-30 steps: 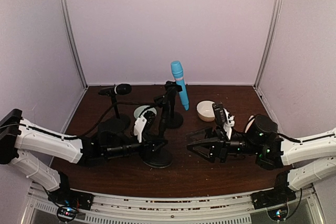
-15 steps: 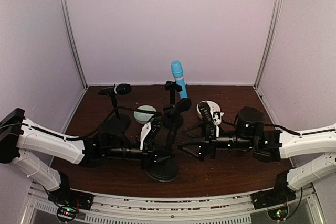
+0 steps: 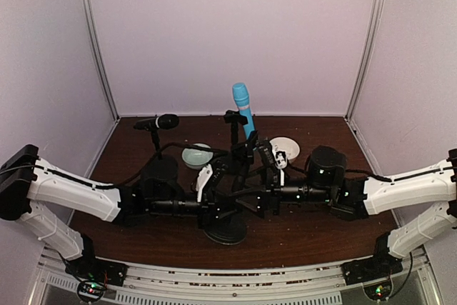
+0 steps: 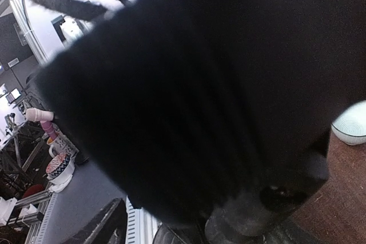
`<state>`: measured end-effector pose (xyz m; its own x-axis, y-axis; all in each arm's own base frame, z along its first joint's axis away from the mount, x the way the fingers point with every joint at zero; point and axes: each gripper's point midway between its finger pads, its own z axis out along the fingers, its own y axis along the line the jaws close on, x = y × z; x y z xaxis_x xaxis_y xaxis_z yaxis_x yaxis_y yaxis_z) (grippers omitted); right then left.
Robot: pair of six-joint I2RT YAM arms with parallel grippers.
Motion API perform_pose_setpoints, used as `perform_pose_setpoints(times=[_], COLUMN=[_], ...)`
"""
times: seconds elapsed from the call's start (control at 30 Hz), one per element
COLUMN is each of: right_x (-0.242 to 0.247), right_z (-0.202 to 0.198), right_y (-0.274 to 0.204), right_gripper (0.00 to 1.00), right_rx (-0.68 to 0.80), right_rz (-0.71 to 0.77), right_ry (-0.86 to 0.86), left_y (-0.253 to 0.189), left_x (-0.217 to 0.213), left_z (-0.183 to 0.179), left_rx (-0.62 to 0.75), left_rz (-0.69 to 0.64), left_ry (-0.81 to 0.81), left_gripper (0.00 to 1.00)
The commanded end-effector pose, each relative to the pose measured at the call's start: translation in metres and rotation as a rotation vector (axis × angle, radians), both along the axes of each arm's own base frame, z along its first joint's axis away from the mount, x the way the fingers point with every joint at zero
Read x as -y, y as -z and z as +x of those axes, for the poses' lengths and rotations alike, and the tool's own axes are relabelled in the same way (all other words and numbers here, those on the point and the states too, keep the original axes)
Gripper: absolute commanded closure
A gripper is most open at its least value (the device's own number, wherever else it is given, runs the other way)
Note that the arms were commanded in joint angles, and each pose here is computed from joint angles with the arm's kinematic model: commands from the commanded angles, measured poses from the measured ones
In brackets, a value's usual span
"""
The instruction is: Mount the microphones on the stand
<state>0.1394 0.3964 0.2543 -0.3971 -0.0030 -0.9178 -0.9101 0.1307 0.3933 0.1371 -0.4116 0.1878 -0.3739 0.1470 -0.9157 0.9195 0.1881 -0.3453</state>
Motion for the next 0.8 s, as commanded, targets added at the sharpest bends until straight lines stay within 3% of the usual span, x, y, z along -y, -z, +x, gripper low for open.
perform_pose_setpoints(times=[0.0, 0.37, 0.47, 0.5, 0.53, 0.57, 0.67, 0.77], right_x=[-0.003, 0.013, 0.025, 0.033, 0.042, 0.051, 0.071, 0.084], right_z=[-0.011, -0.035, -0.019, -0.011, -0.003, 0.003, 0.01, 0.002], right_y=[-0.018, -0.015, -0.004, -0.002, -0.003, -0.003, -0.004, -0.01], right_gripper=[0.25, 0.26, 0.25, 0.21, 0.05, 0.01, 0.0, 0.0], right_rx=[-0.006, -0.005, 0.008, 0.018, 0.033, 0.047, 0.089, 0.107], right_rz=[0.056, 0.032, -0.039, -0.056, -0.061, -0.074, -0.082, 0.025], right_ry=[-0.024, 0.017, 0.144, 0.205, 0.265, 0.315, 0.37, 0.3], left_y=[-0.018, -0.009, -0.009, -0.009, -0.011, -0.013, -0.026, -0.044], left_x=[0.005, -0.011, -0.011, -0.011, -0.012, -0.012, -0.012, -0.011], left_z=[0.026, 0.055, 0.055, 0.054, 0.053, 0.05, 0.037, 0.013], left_rx=[-0.002, -0.057, -0.041, -0.034, -0.026, -0.019, 0.015, 0.056], left_rz=[-0.055, -0.047, -0.031, -0.027, -0.029, -0.033, -0.068, -0.145], left_ry=[-0.136, -0.278, -0.271, -0.265, -0.257, -0.243, -0.173, -0.037], left_gripper=[1.0, 1.0, 1.0, 1.0, 1.0, 1.0, 1.0, 1.0])
